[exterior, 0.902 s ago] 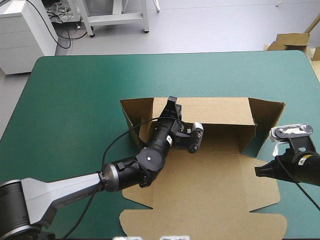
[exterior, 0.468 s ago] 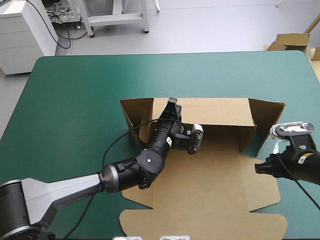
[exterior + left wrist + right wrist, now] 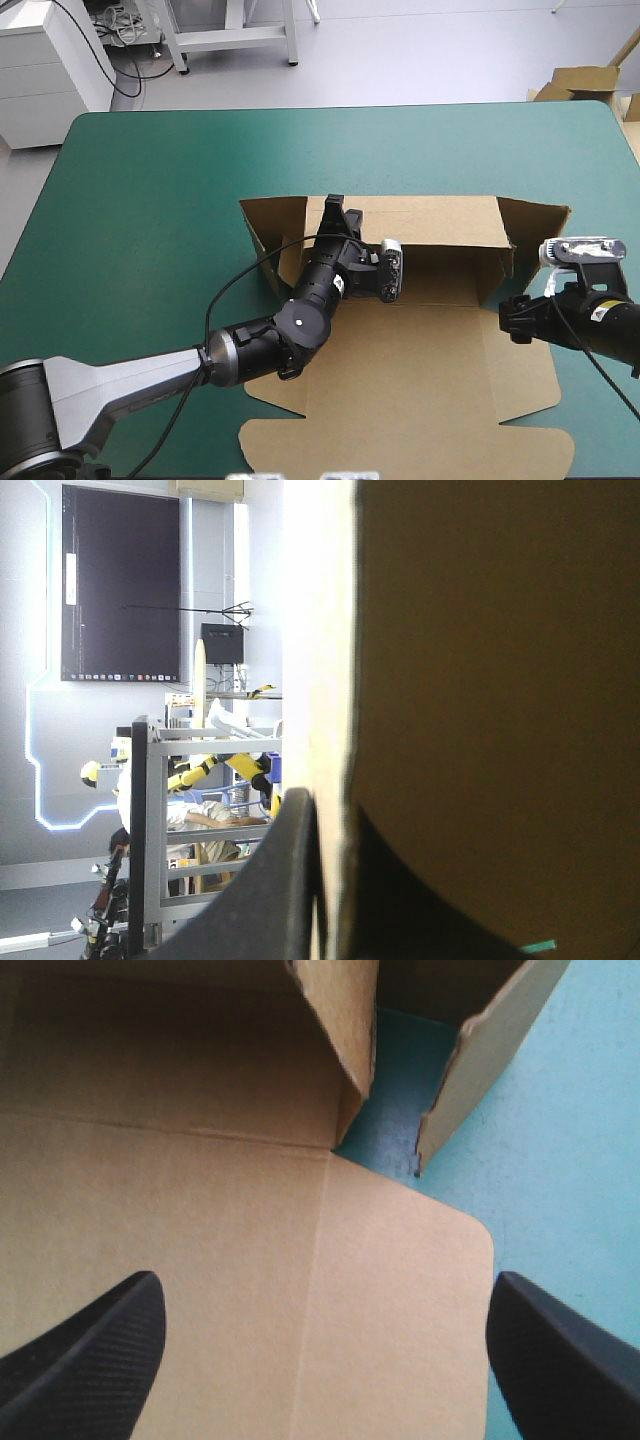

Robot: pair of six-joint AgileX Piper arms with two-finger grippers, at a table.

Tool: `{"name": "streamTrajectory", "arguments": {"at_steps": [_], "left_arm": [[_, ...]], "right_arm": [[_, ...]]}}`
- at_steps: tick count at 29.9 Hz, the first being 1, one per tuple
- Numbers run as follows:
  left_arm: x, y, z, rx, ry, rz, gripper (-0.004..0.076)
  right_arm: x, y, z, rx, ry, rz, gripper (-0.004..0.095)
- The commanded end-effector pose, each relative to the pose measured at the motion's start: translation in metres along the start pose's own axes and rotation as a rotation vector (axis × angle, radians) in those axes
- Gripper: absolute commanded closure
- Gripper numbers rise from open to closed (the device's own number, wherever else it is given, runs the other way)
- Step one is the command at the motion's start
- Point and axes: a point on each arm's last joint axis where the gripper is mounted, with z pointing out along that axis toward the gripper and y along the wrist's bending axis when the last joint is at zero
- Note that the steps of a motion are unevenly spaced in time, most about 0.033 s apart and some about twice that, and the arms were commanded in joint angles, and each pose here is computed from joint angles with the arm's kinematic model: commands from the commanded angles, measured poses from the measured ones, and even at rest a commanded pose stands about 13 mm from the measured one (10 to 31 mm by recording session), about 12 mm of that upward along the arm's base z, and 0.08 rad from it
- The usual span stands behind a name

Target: Fold the box

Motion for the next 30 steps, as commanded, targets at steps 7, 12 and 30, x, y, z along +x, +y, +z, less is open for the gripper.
{"name": "streamTrajectory", "arguments": {"at_steps": [7,12,30], "left_arm": [[0.012,-0.007,-0.007,-0.032,0.036,-0.051,0.0732],[0.016,-0.009,-0.005,-0.048,0.076,-0.043,0.0732],[0.018,-0.008,-0.005,-0.073,0.093,-0.231,0.0731]], "right_arm": [[-0.045,-0.005,-0.020,0.049,-0.244,0.093,0.0100],[-0.091,-0.013,-0.017,0.095,-0.244,0.087,0.0100],[-0.200,-0.046,0.082,0.153,0.016,0.069,0.0100]]}}
